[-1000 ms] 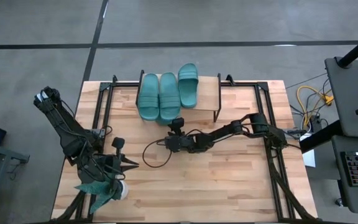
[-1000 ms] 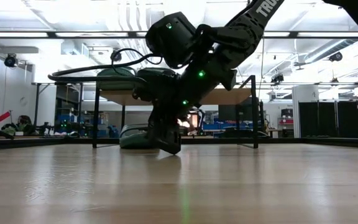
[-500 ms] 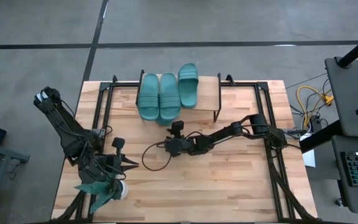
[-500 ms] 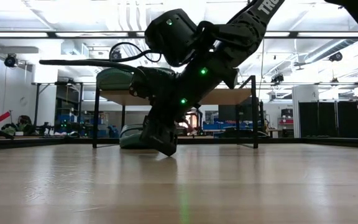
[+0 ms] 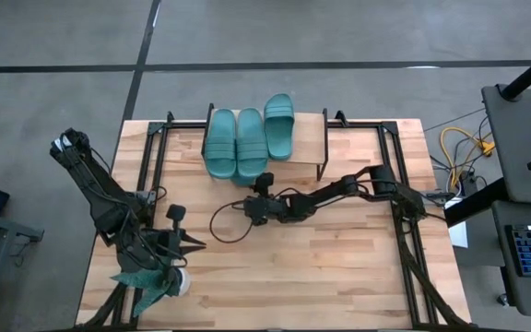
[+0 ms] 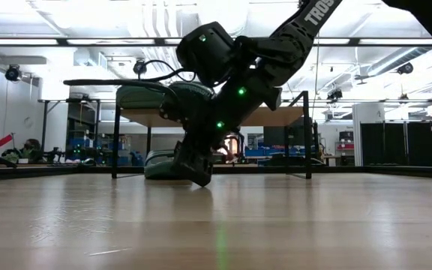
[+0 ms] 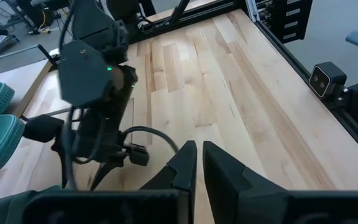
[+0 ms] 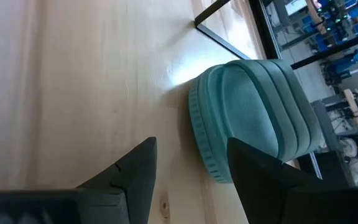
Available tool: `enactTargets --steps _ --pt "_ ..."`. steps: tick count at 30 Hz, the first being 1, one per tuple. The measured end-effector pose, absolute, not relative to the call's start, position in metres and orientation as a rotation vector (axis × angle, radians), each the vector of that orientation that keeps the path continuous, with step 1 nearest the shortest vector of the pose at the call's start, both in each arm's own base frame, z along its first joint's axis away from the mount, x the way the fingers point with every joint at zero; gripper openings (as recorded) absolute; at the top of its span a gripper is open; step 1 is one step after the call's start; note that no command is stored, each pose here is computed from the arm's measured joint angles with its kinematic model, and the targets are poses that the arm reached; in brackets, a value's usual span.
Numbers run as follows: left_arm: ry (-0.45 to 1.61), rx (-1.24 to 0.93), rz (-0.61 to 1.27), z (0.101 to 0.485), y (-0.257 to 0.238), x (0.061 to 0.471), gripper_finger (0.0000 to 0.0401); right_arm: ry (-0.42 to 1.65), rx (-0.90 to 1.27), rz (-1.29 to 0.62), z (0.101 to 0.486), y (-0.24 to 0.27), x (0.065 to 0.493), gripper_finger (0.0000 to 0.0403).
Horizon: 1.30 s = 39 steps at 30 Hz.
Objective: Pick and place slides into the shelf
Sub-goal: Put the blue slipper on the shelf
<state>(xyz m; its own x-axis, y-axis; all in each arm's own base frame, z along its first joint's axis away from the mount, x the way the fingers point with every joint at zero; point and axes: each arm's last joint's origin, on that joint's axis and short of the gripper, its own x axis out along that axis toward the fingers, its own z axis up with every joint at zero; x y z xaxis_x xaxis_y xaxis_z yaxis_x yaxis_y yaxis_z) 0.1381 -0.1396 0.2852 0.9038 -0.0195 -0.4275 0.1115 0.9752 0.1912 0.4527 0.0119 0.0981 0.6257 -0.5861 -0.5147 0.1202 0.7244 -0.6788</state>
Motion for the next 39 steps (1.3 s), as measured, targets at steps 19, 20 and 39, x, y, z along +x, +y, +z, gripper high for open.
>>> enactTargets --steps 19,20,39 --pt "0.442 0.200 -0.094 0.285 -0.141 0.139 0.0013 0.800 -0.590 -0.407 0.097 -0.009 0.454 0.0186" --pt "0.441 0.199 -0.094 0.285 -0.141 0.139 0.0013 0.799 -0.584 -0.397 0.097 -0.010 0.454 0.0184" --pt "0.439 0.190 -0.106 0.285 -0.142 0.139 0.0013 0.796 -0.535 -0.397 0.097 -0.020 0.454 0.0062"
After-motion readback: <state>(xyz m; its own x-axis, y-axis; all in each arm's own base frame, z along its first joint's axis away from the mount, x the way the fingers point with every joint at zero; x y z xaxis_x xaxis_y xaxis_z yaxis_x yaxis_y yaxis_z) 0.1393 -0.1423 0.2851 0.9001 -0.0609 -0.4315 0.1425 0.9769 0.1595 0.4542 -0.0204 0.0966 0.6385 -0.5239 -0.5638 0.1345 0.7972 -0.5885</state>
